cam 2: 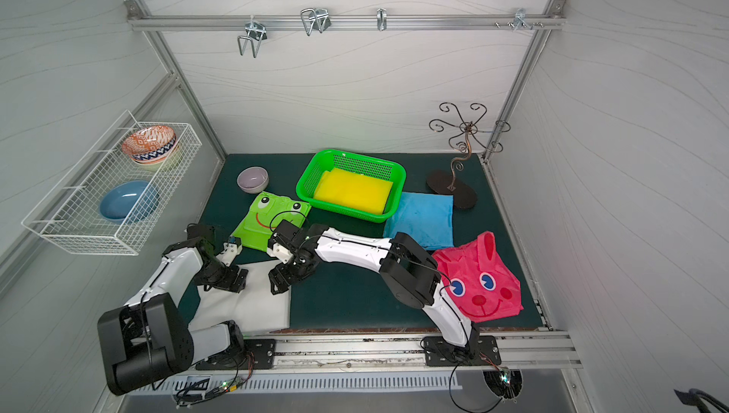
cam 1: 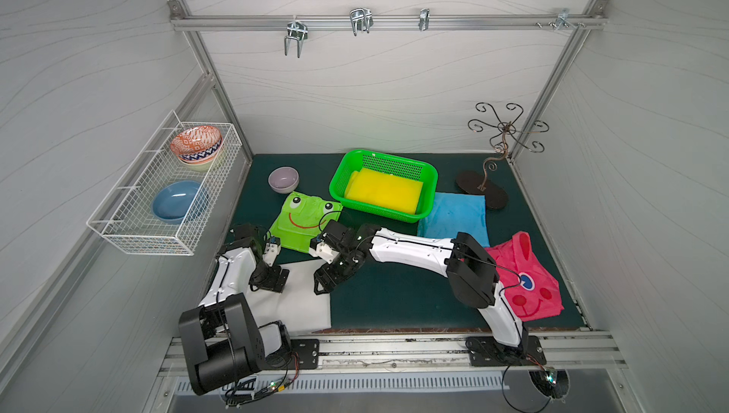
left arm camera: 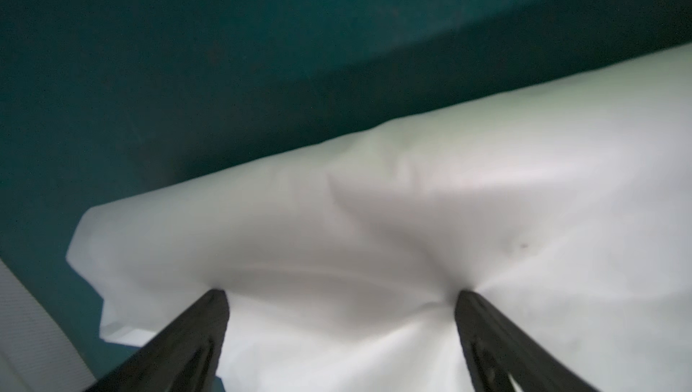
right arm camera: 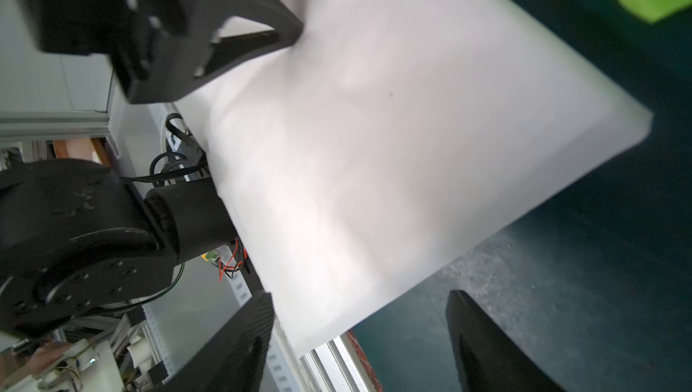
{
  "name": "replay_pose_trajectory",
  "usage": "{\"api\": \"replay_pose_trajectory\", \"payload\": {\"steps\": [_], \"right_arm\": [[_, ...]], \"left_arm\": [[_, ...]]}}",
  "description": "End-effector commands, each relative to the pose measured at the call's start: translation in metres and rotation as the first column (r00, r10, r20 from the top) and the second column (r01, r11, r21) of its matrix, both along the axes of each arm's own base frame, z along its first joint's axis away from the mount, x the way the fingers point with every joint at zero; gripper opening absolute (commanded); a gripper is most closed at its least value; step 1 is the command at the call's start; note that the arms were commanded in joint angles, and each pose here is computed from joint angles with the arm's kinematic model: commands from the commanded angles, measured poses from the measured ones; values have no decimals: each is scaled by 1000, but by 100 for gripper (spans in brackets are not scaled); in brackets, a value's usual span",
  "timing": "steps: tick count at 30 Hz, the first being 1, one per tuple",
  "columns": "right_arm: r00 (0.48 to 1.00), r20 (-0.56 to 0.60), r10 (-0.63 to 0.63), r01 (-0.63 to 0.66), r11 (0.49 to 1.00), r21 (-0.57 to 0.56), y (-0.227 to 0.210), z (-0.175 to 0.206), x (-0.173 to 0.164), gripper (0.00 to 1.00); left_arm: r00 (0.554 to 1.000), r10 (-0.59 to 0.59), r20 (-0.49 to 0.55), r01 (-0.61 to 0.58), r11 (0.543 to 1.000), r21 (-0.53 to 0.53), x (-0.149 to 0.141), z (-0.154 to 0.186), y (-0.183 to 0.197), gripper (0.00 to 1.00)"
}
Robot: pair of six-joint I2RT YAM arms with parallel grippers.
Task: Put the folded raincoat in the basket
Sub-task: Move the raincoat to the center of the board.
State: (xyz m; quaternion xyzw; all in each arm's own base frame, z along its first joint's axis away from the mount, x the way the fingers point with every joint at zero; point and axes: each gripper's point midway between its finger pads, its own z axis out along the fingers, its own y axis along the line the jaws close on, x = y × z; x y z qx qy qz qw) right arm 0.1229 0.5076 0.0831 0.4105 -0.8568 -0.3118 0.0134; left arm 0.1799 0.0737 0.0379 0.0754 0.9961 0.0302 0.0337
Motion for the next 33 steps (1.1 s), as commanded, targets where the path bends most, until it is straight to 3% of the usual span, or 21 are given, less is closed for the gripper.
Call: {"api": "replay_pose_trajectory", "payload": {"steps": [1, 11, 17, 25, 33], "right_arm": [[994, -104, -20, 9, 994, -105, -16, -30, -9, 72], [963, -269, 36, -55, 997, -63, -1, -44, -23, 46], [954, -299, 6, -20, 999, -46, -6, -42, -15, 0], [953, -294, -69, 51, 996, -67, -25, -36, 2, 0], [929, -299, -219, 185, 973, -140, -92, -30, 34, 0]], "left_arm": [[1000, 8, -25, -8, 1000, -24, -8, 0, -5, 99], [998, 59, 0, -59, 997, -49, -2, 9, -8, 100], [998, 43, 39, -41, 997, -65, 10, 30, -8, 99], [992, 54, 112, -29, 976, -214, 38, 74, -28, 99], [992, 52, 114, -15, 953, -303, 44, 80, -41, 99]]}}
